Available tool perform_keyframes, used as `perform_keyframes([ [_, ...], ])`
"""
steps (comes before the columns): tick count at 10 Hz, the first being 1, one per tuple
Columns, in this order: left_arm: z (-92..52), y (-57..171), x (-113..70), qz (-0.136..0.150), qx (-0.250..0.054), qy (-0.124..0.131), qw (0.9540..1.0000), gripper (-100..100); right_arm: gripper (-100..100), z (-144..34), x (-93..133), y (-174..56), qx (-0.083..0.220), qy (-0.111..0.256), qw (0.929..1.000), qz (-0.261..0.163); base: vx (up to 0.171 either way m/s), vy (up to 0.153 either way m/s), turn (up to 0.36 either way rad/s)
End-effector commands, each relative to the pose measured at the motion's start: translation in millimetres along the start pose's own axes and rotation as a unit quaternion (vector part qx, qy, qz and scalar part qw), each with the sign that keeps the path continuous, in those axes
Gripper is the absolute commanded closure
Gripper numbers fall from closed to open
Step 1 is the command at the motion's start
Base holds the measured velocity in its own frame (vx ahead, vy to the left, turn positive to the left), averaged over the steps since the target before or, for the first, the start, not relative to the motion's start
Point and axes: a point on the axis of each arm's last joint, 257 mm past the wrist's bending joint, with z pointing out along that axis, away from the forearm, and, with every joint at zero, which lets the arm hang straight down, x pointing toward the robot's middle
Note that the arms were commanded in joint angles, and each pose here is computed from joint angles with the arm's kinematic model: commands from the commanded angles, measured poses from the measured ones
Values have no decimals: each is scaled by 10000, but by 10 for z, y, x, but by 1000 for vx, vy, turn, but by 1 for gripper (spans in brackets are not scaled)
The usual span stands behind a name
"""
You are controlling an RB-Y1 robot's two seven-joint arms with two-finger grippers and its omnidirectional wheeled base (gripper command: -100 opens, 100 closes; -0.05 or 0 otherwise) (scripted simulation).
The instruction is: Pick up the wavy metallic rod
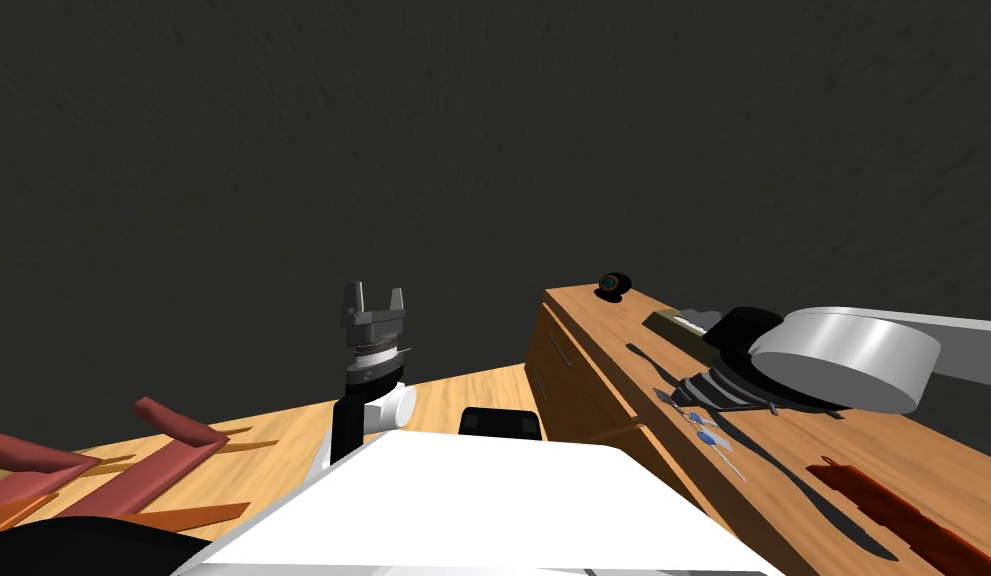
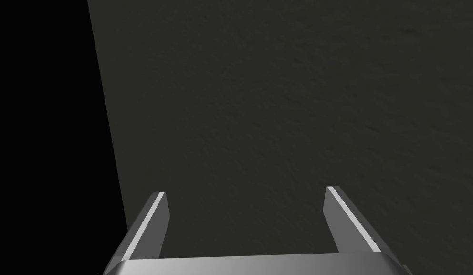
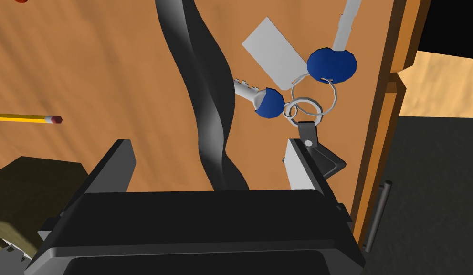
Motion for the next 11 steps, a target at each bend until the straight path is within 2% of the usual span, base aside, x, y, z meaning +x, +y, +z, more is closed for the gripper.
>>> perform_keyframes([
  [1, 0, 0, 0, 0, 0, 0, 10000, 0, 100, 0, 0, 0, 0, 0, 10000, 0, 0, 0, 0],
  [5, 0, 0, 0, 0, 0, 0, 10000, 0, 100, -8, -19, 26, 0, -19, 9999, -118, -1, 0, 16],
  [6, 0, 0, 0, 0, 0, 0, 10000, 0, 0, -10, -22, 19, 6, -23, 9999, -110, 0, 0, 0],
  [7, 0, 0, 0, 0, 0, 0, 10000, 0, 100, -80, -25, 30, -16, 15, 10000, -50, 7, 2, -126],
  [9, 0, 0, 0, 0, 0, 0, 10000, 0, 100, -178, -68, 49, -21, 6, 9999, -100, 9, 9, -92],
  [10, 0, 0, 0, 0, 0, 0, 10000, 0, 100, -136, -49, 38, -21, 5, 10000, -71, 2, 4, -11],
  [11, 0, 0, 0, 0, 0, 0, 10000, 0, 0, -140, -47, 36, -18, 12, 10000, -67, 0, 0, 0],
])
